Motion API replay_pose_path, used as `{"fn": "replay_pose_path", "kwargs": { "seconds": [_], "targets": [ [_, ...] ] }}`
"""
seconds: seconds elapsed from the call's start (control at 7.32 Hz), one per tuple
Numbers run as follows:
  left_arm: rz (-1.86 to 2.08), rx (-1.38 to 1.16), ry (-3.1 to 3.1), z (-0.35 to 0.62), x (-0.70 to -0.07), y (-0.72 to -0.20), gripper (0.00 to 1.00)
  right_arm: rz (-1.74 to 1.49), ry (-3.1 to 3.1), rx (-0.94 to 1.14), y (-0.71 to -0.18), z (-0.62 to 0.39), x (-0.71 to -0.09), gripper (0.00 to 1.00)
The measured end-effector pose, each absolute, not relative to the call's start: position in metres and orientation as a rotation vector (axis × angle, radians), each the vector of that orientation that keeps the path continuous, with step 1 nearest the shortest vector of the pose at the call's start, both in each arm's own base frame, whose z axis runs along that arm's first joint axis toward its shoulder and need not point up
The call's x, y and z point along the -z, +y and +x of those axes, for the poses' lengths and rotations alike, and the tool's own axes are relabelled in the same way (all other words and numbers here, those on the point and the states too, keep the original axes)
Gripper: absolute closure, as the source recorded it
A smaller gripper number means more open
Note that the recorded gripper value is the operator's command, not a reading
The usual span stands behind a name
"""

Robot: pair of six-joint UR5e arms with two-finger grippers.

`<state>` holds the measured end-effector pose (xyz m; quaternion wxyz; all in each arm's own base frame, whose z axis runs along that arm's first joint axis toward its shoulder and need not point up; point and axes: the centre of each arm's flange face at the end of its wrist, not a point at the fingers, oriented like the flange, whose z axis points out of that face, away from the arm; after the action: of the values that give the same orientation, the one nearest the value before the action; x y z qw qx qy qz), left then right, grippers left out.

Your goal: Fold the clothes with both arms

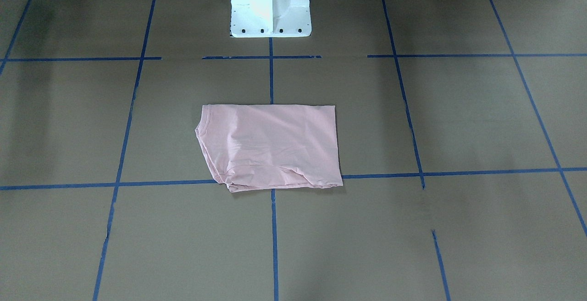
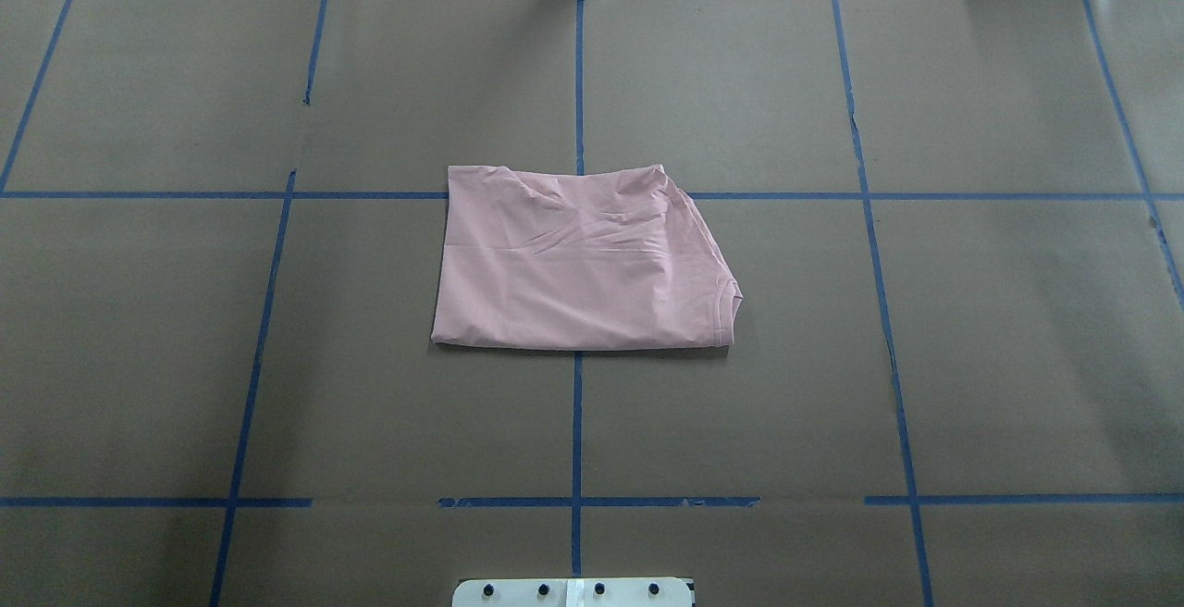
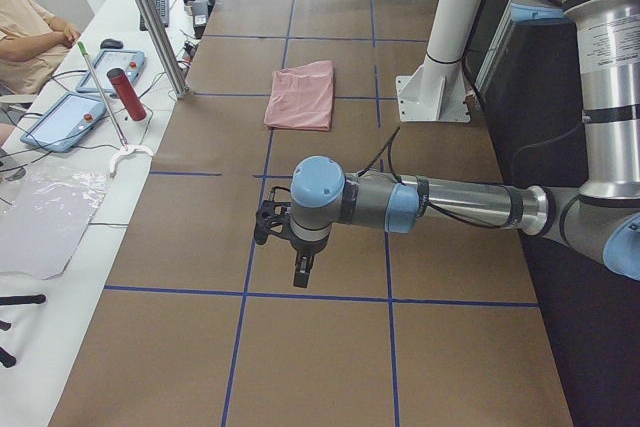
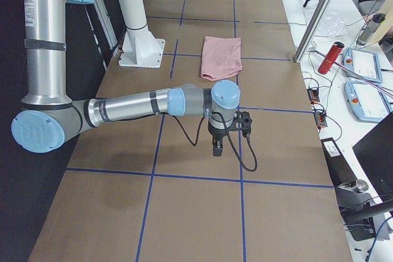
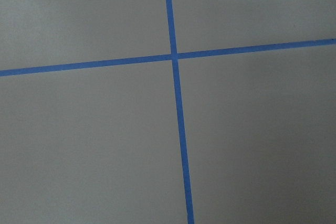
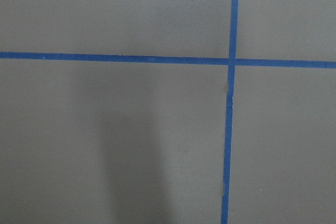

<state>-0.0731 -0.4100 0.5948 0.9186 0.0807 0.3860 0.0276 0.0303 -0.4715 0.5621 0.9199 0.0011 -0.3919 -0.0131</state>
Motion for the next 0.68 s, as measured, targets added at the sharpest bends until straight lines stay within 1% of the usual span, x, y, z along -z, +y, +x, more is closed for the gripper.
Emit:
{"fn": "replay_pose_path", "kwargs": {
  "seconds": [0.41,0.68],
  "targets": [
    [0.172,-0.062,0.794,-0.072,-0.591,-0.407,0.00,0.008,-0.811,0.025,-0.475,0.029,-0.558,0.00],
    [0.220,-0.082,0.791,-0.072,-0.563,-0.404,0.00,0.010,-0.816,0.026,-0.477,0.028,-0.557,0.00]
  ]
}}
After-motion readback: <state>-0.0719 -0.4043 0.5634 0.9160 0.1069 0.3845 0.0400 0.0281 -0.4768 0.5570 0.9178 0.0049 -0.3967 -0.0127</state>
